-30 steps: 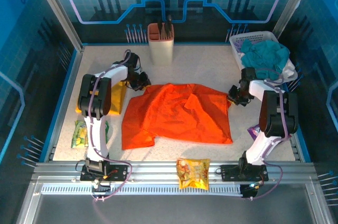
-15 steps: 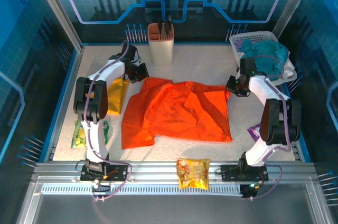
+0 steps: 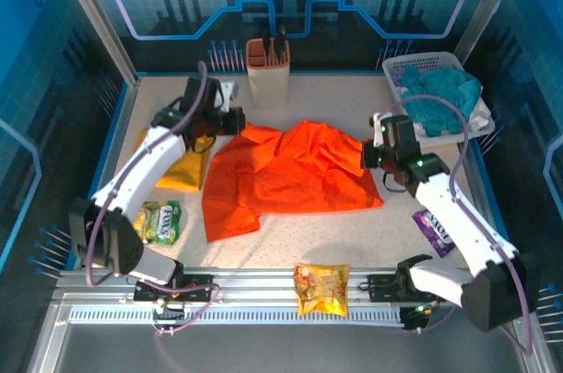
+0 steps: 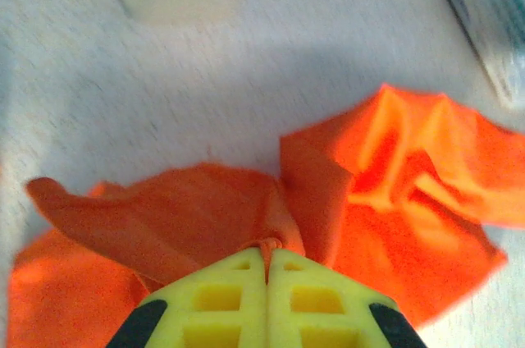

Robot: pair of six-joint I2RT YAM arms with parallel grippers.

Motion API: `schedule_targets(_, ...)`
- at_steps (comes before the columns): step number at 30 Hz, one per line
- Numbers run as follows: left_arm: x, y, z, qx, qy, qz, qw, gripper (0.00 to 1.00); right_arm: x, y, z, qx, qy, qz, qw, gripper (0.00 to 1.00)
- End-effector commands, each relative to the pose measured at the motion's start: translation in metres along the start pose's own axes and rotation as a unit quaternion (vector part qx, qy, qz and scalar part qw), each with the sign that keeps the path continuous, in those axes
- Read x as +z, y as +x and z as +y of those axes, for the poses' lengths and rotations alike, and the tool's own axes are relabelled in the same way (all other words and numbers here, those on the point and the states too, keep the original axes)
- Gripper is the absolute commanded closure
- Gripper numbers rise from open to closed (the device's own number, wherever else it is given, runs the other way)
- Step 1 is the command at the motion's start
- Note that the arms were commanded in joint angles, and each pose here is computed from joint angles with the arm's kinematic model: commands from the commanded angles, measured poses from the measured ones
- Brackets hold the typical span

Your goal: Fold and stack the t-shirts

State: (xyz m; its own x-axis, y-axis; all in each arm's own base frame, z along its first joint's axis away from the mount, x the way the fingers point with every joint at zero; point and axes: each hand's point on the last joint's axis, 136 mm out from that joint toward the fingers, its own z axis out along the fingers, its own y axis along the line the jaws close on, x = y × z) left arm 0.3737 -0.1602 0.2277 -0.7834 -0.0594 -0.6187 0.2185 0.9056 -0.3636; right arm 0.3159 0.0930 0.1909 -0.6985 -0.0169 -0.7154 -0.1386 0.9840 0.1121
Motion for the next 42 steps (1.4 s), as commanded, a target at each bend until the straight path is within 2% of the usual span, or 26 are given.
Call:
schedule_targets(1,0.004,0.050,-0.006,0.048,-0.006,0.022,0.999,1.00,0.000,0.022,0.015,-0.025,-0.032,0.003,0.999,1.00)
schedule_targets(4,0.013,0.101,-0.014,0.063,0.011,0.051,0.997,1.00,0.006,0.050,0.025,-0.026,-0.052,0.037,0.998,1.00)
schedule_targets(8,0.028,0.166,-0.019,0.072,0.020,0.119,0.990,0.99,0.020,0.081,0.023,-0.015,-0.054,0.087,0.995,1.00)
schedule_targets(9,0.032,0.177,-0.016,0.067,0.013,0.134,0.989,0.92,0.022,0.084,0.023,-0.014,-0.053,0.092,0.994,1.00)
schedule_targets(11,0.036,0.195,-0.004,0.039,-0.012,0.163,0.986,0.63,0.025,0.089,0.023,-0.013,-0.053,0.100,0.994,1.00)
schedule_targets(12,0.036,0.198,-0.001,0.030,-0.022,0.169,0.985,0.56,0.025,0.088,0.023,-0.013,-0.052,0.100,0.994,1.00)
schedule_targets(15,0.030,0.194,0.013,-0.014,-0.065,0.157,0.985,0.46,0.025,0.084,0.023,-0.015,-0.051,0.098,0.994,1.00)
schedule_targets(19,0.015,0.181,0.024,-0.076,-0.066,0.132,0.986,0.47,0.026,0.080,0.025,-0.015,-0.054,0.095,0.994,1.00)
schedule_targets(22,0.009,0.184,0.048,-0.143,-0.082,0.118,0.979,0.53,0.029,0.080,0.027,-0.015,-0.059,0.100,0.993,1.00)
schedule_targets(27,0.013,0.191,0.073,-0.240,-0.048,0.083,0.966,0.55,0.033,0.083,0.029,-0.015,-0.062,0.107,0.992,1.00)
schedule_targets(32,0.022,0.192,0.086,-0.259,-0.046,0.067,0.963,0.54,0.035,0.082,0.029,-0.015,-0.060,0.108,0.992,1.00)
schedule_targets(42,0.045,0.177,0.086,-0.239,-0.022,0.061,0.969,0.56,0.034,0.077,0.028,-0.013,-0.056,0.106,0.993,1.00)
